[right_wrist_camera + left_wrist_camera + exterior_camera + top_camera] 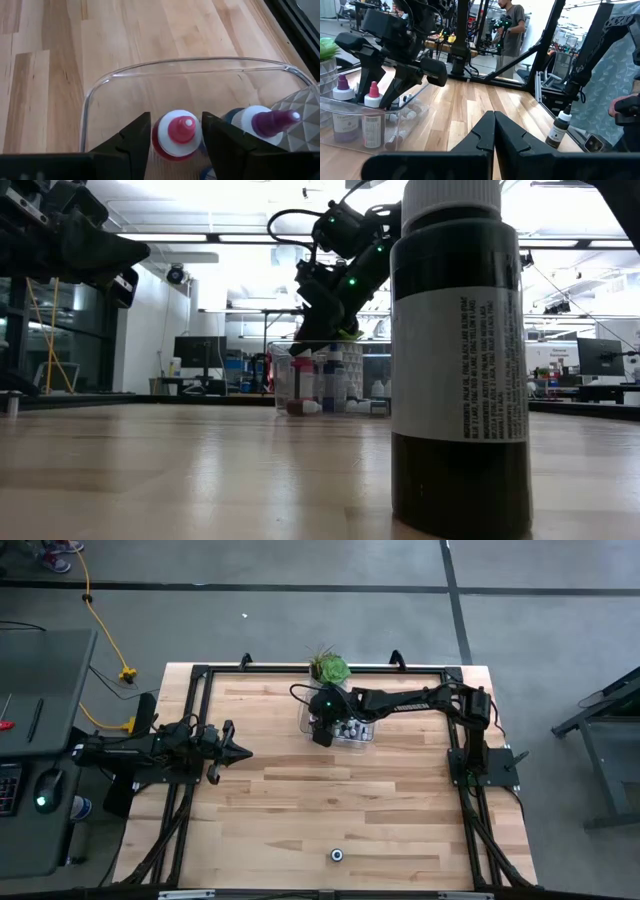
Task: Pick & Place food coloring
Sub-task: Put the large red food coloring bottle into the bin, then put the large black food coloring bottle into the bin
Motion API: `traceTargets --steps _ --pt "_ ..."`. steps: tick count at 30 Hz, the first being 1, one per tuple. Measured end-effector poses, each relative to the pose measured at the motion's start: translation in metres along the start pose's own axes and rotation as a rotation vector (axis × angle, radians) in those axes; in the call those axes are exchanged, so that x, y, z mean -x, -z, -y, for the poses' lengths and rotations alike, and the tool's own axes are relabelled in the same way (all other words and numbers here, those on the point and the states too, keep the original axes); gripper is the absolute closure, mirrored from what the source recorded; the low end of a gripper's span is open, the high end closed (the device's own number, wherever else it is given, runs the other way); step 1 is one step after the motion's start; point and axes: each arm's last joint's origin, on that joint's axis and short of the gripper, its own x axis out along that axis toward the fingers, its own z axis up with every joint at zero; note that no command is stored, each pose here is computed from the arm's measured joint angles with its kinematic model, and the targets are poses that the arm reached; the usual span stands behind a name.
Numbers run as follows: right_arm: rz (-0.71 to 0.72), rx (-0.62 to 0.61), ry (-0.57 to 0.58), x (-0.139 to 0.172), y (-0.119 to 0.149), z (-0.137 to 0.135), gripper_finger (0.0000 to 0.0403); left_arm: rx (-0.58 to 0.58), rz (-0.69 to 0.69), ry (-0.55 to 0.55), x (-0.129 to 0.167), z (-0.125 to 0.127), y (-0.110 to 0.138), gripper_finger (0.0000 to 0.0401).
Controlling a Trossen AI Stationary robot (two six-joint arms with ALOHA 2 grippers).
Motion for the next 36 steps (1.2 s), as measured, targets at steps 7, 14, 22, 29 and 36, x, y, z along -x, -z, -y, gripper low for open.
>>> traceTargets --steps 7,14,22,29,36 --pt "0.024 0.035 0.005 0.018 -0.009 0.002 0.0201 0.0 0.0 0.0 0.0 0.0 0.0 0.0401" --pt "0.086 0.041 -0.003 0.059 -0.025 0.005 0.0181 0.0 0.0 0.0 0.0 0.0 0.0 0.0401" --pt "0.099 0.139 -0.066 0.113 -0.033 -0.004 0.018 0.0 0.0 0.0 0.0 0.0 0.0 0.0401" --pt "0.09 0.323 -0.411 0.13 -0.027 -0.031 0.018 0.0 0.0 0.0 0.0 0.0 0.0 0.0401" --pt "0.104 0.504 -0.719 0.138 -0.018 -0.073 0.018 0.0 0.0 0.0 0.0 0.0 0.0 0.0401"
